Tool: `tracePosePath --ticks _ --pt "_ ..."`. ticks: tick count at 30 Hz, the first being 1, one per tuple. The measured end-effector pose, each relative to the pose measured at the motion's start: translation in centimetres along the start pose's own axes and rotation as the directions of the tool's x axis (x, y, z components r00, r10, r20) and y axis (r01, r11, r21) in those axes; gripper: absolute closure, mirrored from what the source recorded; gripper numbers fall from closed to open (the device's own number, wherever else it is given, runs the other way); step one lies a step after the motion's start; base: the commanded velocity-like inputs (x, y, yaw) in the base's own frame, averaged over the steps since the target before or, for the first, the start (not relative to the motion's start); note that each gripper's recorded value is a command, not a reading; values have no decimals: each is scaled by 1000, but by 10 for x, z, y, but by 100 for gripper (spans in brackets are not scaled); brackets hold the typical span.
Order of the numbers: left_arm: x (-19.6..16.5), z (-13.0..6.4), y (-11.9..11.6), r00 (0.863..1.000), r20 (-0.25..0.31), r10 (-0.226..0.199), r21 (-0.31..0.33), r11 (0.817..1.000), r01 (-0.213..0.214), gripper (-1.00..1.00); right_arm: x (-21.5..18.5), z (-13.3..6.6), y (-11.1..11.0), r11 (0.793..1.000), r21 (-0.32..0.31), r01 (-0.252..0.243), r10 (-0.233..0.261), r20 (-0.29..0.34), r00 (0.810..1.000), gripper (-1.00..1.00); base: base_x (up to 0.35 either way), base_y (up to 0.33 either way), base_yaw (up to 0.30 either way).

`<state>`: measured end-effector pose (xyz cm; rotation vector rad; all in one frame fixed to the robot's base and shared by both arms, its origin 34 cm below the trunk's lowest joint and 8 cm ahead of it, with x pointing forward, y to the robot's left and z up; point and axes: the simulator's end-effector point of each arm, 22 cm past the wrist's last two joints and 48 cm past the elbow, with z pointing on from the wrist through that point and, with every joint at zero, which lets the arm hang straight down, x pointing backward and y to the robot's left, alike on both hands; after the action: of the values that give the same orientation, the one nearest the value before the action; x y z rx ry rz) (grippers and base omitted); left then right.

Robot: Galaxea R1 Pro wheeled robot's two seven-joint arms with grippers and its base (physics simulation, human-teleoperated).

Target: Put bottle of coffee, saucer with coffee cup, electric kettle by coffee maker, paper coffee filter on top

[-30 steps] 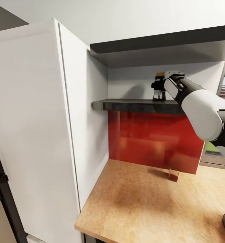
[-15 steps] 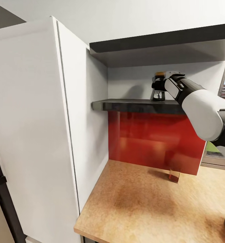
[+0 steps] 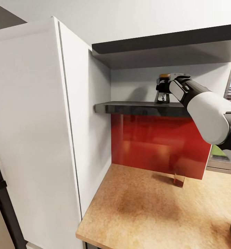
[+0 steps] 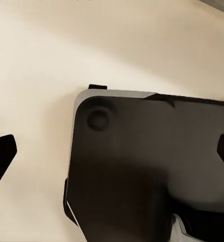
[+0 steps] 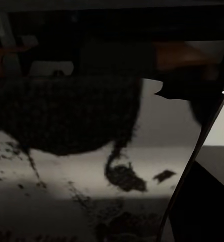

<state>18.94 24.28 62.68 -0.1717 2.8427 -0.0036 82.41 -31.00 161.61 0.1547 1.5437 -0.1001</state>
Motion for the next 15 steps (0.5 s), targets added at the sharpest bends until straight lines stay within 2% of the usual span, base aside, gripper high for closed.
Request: tracePosePath --ticks 11,15 --pt "-4 0 0 1000 10 -2 1 1000 2 -100 -7 -6 -1 1000 0 -2 2 7 1000 100 -4 0 0" --pt "-7 1 -1 1000 16 -3 2 1000 3 -100 -10 -9 -1 1000 -1 -3 3 13 1000 100 -183 0 0"
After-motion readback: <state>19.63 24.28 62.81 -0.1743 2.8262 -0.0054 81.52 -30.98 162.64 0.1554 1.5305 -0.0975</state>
